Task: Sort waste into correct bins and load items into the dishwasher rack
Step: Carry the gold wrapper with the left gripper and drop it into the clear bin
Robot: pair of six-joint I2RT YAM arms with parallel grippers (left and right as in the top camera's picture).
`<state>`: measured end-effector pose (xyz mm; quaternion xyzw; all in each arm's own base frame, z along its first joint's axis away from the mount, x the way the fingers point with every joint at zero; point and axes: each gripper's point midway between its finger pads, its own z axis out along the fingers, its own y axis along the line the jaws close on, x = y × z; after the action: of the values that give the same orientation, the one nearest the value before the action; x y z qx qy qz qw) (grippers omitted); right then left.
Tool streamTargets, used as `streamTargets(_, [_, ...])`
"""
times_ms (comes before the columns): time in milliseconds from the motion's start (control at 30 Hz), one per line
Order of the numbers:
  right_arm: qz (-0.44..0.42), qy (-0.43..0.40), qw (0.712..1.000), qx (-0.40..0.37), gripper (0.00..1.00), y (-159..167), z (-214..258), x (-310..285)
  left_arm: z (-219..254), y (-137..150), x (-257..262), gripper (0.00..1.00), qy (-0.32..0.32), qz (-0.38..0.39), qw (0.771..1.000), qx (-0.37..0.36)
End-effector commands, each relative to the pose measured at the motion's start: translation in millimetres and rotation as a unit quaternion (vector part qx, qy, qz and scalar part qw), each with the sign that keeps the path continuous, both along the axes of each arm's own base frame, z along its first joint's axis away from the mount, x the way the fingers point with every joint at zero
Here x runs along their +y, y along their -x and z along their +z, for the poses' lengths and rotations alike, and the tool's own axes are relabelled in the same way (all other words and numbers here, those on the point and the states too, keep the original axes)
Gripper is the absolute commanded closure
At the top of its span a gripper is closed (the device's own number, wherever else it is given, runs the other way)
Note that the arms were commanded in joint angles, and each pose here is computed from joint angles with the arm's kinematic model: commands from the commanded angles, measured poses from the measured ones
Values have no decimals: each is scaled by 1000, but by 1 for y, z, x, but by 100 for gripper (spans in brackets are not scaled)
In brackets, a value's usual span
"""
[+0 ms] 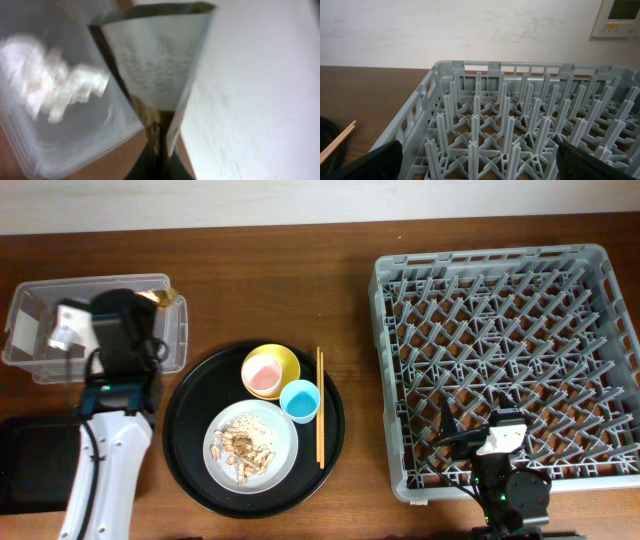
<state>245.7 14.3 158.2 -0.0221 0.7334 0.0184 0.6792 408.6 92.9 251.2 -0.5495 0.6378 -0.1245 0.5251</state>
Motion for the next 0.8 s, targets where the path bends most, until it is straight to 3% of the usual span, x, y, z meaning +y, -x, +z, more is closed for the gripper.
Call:
streamTargets(0, [-2, -1, 1000, 3, 1, 0, -3, 0, 8, -3, 27, 94, -73, -21, 997, 31])
streamTargets(100, [-2, -1, 1000, 3, 2, 0, -4, 0, -9, 5, 69, 94, -74, 37, 995, 59])
streamTargets(200, [-2, -1, 1000, 3, 2, 0, -3, 0, -35, 6, 93, 94, -100, 40, 988, 111])
streamTargets(267, [-2, -1, 1000, 3, 2, 0, -4, 0, -54, 4, 104, 86, -118, 33, 981, 148])
streamTargets(300, [-2, -1, 1000, 3, 2, 0, -4, 0, -60, 4, 107, 74, -122, 30, 979, 158])
streamTargets(333, [-2, -1, 1000, 3, 2, 0, -3, 0, -66, 3, 109, 54, -123, 28, 978, 167])
streamTargets(367, [-2, -1, 1000, 3, 2, 0, -3, 0, -70, 2, 110, 23, -123, 28, 977, 171])
streamTargets(400, [-2, -1, 1000, 3, 2, 0, -3, 0, -72, 1, 110, 1, -123, 28, 977, 173])
streamTargets(600, [-2, -1, 1000, 3, 2, 0, -3, 0, -58, -13, 97, 1, -119, -20, 982, 145])
streamTargets(767, [-2, -1, 1000, 3, 2, 0, -3, 0, -19, -28, 37, 1, -70, -173, 981, 53])
